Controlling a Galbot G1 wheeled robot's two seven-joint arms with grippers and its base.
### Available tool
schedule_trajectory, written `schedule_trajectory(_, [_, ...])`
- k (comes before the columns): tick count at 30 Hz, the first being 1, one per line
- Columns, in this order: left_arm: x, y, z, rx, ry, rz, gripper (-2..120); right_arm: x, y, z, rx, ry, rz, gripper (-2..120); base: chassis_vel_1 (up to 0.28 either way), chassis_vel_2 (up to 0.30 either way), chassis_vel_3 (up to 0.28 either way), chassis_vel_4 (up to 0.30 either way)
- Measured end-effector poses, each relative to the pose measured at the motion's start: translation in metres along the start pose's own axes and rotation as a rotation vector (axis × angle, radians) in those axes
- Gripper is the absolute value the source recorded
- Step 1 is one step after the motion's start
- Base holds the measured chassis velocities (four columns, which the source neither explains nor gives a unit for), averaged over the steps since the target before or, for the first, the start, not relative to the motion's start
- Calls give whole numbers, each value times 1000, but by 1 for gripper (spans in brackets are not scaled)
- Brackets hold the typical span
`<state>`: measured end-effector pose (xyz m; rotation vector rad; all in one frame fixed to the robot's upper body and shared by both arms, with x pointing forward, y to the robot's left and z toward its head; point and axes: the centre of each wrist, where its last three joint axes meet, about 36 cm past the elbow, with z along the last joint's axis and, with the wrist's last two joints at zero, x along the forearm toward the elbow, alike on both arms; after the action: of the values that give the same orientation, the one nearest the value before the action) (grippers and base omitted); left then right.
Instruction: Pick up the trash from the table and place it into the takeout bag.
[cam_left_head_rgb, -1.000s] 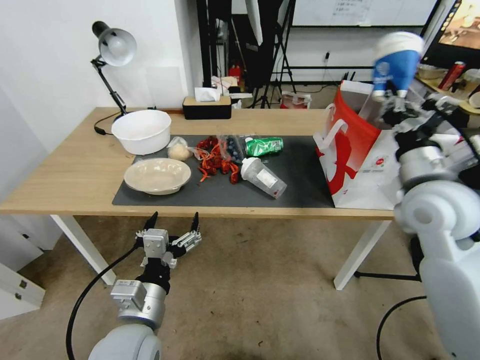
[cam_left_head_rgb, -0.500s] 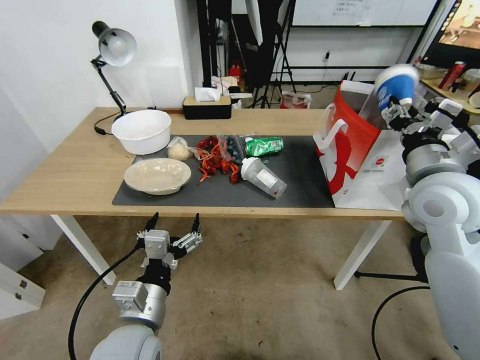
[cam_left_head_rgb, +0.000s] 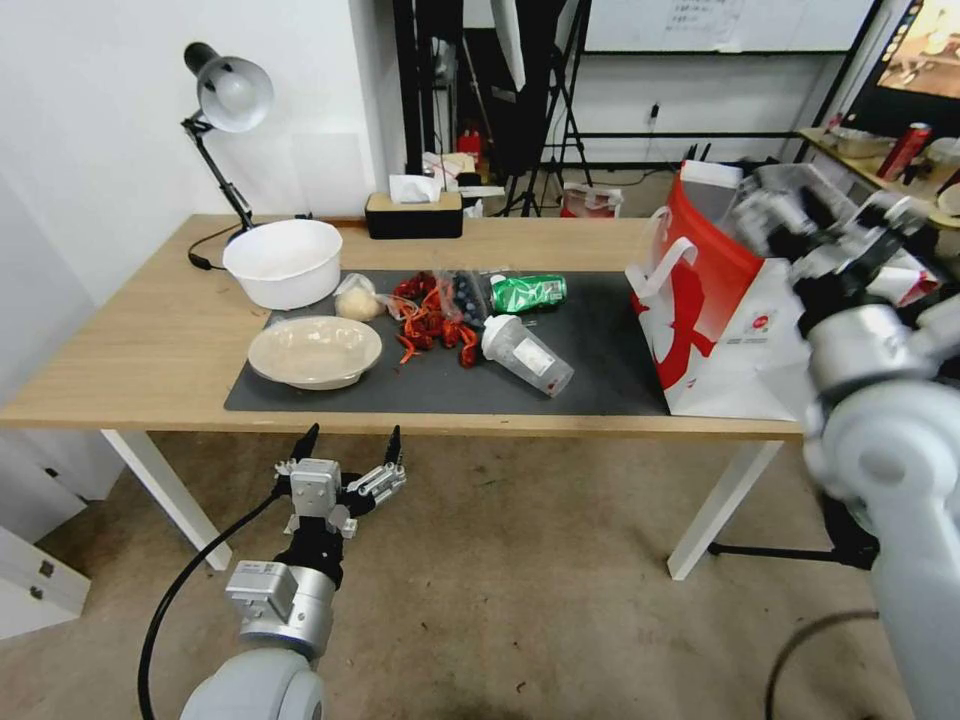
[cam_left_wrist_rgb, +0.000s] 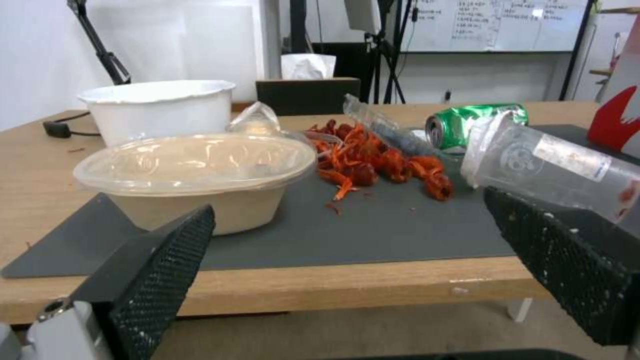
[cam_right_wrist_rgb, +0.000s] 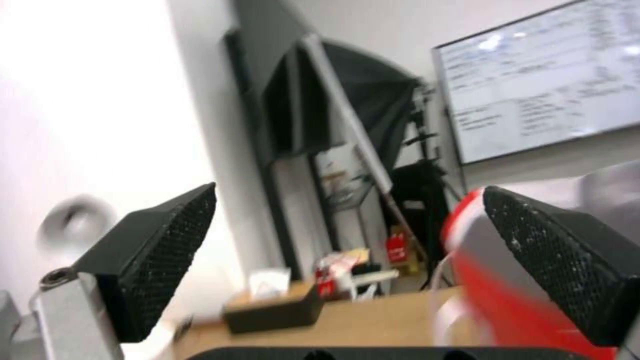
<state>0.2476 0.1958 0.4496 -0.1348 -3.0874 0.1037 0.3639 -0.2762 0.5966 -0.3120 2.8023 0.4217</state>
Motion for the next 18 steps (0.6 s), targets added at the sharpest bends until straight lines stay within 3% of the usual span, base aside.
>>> schedule_trajectory(2, [0, 0, 0, 1, -2, 0, 100, 21, 7, 22, 92, 33, -49, 100, 0, 0, 0, 0])
schedule_trajectory(8, [0, 0, 1, 3, -5, 0, 100, 48, 10, 48, 181, 89, -42, 100, 0, 0, 0, 0])
schedule_trajectory(11, [0, 1, 2, 5, -6, -2, 100, 86, 14, 87, 259, 131, 11, 100, 0, 0, 0, 0])
schedule_trajectory(18, [0, 2, 3, 13, -7, -6, 100, 133, 12, 135, 309, 193, 101, 100, 0, 0, 0, 0])
